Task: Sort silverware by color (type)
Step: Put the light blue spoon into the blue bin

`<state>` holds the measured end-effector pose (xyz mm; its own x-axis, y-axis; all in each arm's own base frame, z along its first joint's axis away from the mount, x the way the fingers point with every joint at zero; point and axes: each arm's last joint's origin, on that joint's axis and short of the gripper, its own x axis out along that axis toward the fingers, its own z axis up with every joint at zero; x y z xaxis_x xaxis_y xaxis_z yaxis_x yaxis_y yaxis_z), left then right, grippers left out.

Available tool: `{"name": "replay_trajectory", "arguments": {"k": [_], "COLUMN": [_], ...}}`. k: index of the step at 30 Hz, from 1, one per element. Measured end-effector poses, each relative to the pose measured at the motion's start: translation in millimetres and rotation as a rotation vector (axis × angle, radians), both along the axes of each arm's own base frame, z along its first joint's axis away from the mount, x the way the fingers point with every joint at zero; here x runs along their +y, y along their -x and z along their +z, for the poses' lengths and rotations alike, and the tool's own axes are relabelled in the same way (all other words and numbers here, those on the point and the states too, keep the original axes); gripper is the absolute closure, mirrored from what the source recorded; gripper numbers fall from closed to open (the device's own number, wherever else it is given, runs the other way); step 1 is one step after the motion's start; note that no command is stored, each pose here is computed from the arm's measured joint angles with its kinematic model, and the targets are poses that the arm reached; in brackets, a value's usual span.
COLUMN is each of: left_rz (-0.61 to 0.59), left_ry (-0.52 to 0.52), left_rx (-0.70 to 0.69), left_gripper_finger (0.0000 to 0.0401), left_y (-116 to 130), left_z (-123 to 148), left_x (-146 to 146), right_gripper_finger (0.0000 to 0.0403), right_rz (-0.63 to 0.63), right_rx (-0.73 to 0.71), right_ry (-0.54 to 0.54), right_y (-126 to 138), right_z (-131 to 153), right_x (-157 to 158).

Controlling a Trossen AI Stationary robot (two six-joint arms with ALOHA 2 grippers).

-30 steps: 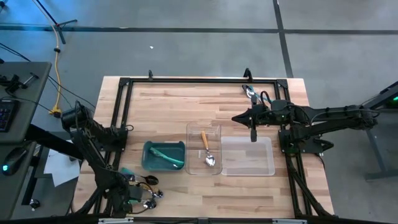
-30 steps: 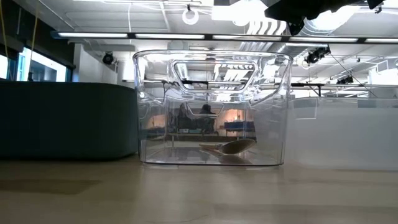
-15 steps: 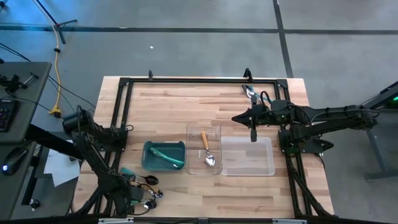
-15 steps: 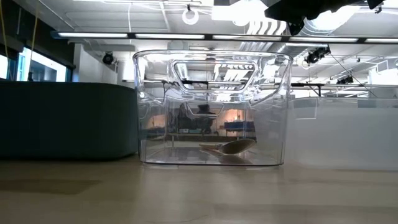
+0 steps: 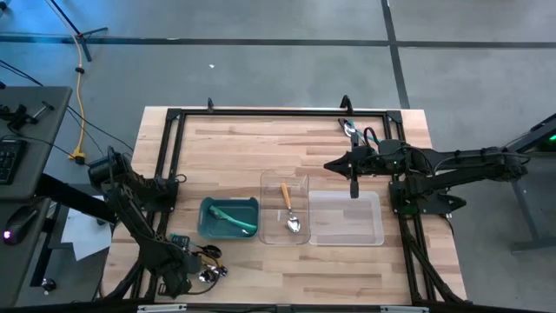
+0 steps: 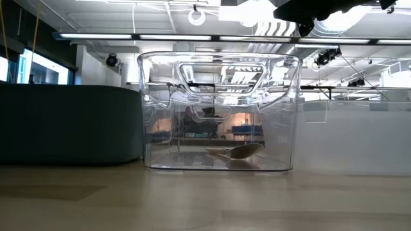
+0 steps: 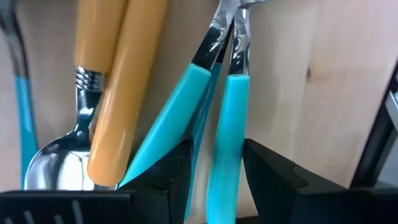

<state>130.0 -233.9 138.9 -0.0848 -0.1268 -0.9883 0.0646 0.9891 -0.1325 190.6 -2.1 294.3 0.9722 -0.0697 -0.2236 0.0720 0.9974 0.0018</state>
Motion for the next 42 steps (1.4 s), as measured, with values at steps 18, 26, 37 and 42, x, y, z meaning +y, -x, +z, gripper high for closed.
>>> {"name": "replay_trajectory", "arguments": {"k": [18, 26, 37, 42], "left_rz": [0.058, 0.092, 0.148, 0.202], "left_ry": [0.032, -0.021, -0.028, -0.056], "left_rx": [-0.075, -0.033, -0.023, -0.048], "left_gripper_finger": [0.0266, 0.0266, 0.0266, 0.0266], "left_y": [-3, 15, 33, 33], "left_z": [17, 17, 13, 10], "left_x": [7, 3, -2, 1], "right_gripper_finger": [0.0403, 0.0403, 0.0403, 0.0403], "right_rz": [0.000, 0.000, 0.000, 0.000], "right_rx": [0.014, 0.026, 0.026, 0.027], "right_ry": [0.000, 0.000, 0.000, 0.000], "right_y": [0, 1, 1, 1], "right_z": [-1, -2, -2, -3], "right_x": [0, 0, 0, 0]}}
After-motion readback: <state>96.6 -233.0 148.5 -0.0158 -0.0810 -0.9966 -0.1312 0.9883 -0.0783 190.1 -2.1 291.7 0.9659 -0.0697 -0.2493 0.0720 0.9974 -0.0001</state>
